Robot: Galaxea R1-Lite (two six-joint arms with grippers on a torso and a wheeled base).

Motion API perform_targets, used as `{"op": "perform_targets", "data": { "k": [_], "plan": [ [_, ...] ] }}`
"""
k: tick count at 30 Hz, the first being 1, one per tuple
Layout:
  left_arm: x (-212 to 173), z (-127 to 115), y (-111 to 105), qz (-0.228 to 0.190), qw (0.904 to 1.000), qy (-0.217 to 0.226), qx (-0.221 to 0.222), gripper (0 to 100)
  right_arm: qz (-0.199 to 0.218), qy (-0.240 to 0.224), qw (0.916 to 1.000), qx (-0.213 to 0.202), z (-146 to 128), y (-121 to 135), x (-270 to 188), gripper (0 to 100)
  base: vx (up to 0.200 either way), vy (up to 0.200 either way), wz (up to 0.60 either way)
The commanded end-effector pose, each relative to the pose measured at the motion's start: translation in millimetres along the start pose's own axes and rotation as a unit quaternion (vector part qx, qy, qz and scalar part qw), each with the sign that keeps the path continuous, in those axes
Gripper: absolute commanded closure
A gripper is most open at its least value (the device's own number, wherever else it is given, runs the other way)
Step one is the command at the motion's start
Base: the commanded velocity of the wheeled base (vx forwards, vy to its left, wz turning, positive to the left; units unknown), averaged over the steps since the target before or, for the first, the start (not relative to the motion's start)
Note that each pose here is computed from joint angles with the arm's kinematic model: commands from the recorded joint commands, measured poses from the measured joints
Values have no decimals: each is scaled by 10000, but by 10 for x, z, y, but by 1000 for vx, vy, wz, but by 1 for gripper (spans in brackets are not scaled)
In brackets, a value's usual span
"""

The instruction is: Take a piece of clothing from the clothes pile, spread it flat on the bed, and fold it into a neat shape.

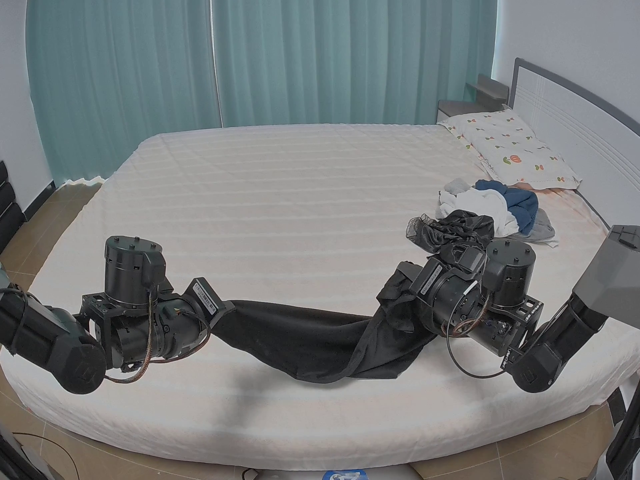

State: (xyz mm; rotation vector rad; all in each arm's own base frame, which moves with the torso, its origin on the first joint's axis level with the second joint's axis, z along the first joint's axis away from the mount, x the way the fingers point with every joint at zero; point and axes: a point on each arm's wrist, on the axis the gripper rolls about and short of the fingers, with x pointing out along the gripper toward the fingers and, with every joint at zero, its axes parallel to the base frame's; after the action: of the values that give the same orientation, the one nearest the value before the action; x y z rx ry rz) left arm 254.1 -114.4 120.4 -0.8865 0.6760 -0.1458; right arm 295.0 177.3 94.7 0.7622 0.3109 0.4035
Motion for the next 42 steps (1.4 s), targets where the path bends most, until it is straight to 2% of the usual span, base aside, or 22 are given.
{"op": "perform_targets", "data": {
  "k": [1,11,21,28,35,39,42],
  "plan": [
    [-22,14,0,9,10000,-11,-14,100,38,-20,10000,-37,12,24,-5,100,0,200,0],
    [-9,24,38,91,9999,30,-44,100,48,34,9999,-106,-5,51,-9,100,0,200,0],
    [3,-23,26,79,9999,126,-11,100,-206,-6,9997,-147,68,-95,-62,100,0,0,0],
    [-40,-126,57,246,9990,358,46,100,-327,133,9993,-142,30,-129,-239,100,-200,0,0],
    [-242,-151,82,182,9993,317,49,100,-155,187,9996,-150,33,7,-546,100,-200,0,0],
    [-480,-228,50,175,9988,434,160,100,160,148,9996,-173,106,189,-977,100,-150,0,0],
    [-700,-205,-26,20,9990,397,187,100,325,20,9993,-189,176,242,-1217,100,0,0,0]
  ]
}}
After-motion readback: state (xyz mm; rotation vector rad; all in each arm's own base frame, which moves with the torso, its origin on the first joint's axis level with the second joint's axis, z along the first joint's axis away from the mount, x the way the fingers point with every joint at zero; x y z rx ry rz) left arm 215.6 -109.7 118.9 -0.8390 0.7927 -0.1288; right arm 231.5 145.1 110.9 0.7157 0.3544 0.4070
